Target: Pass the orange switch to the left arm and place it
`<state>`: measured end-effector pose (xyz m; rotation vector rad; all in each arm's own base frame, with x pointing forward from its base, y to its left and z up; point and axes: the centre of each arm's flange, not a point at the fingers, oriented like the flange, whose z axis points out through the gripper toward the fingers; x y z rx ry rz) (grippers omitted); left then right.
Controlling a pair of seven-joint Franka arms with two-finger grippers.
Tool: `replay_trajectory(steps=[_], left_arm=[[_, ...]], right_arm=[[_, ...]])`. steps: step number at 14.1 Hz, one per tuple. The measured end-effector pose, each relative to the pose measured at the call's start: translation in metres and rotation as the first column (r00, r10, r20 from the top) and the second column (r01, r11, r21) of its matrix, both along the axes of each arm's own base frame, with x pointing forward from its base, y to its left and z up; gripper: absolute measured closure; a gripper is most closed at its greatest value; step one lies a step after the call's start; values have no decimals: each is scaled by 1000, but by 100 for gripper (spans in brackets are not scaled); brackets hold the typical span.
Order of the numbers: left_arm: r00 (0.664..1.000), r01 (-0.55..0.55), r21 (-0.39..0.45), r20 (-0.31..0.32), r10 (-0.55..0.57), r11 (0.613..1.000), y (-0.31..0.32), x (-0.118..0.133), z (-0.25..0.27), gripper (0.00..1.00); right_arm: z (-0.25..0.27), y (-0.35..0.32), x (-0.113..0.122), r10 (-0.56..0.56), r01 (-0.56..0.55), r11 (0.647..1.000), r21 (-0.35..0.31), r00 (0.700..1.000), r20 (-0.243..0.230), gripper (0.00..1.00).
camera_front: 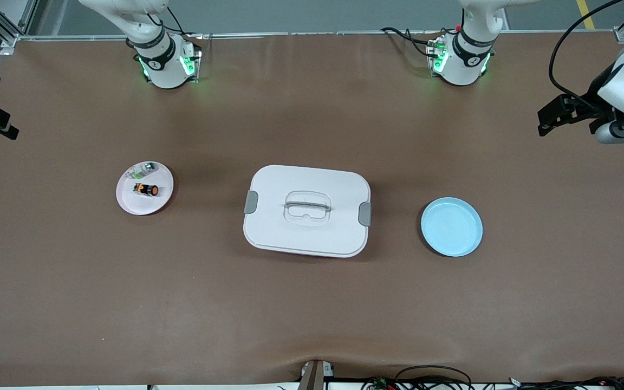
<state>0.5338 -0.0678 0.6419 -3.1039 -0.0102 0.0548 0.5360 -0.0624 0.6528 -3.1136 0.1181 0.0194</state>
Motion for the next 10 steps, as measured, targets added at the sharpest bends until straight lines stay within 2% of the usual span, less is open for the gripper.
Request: replay_trajectory(steps=[6,8,10], left_arm=[[1000,-6,2,-15,6,1000,3,-2,0,0],[1000,-6,2,-16,6,1000,3,-2,0,0],[1000,-7,2,-16,7,1000,4,-2,-1,0]], right_arm=[[-20,6,-4,14,-13,1000,13,994,-108,0],[-44,8,-2,17,-14,1000,18,989,-145,0],[-78,7,3,16,-13,1000,19,987,-160,0]])
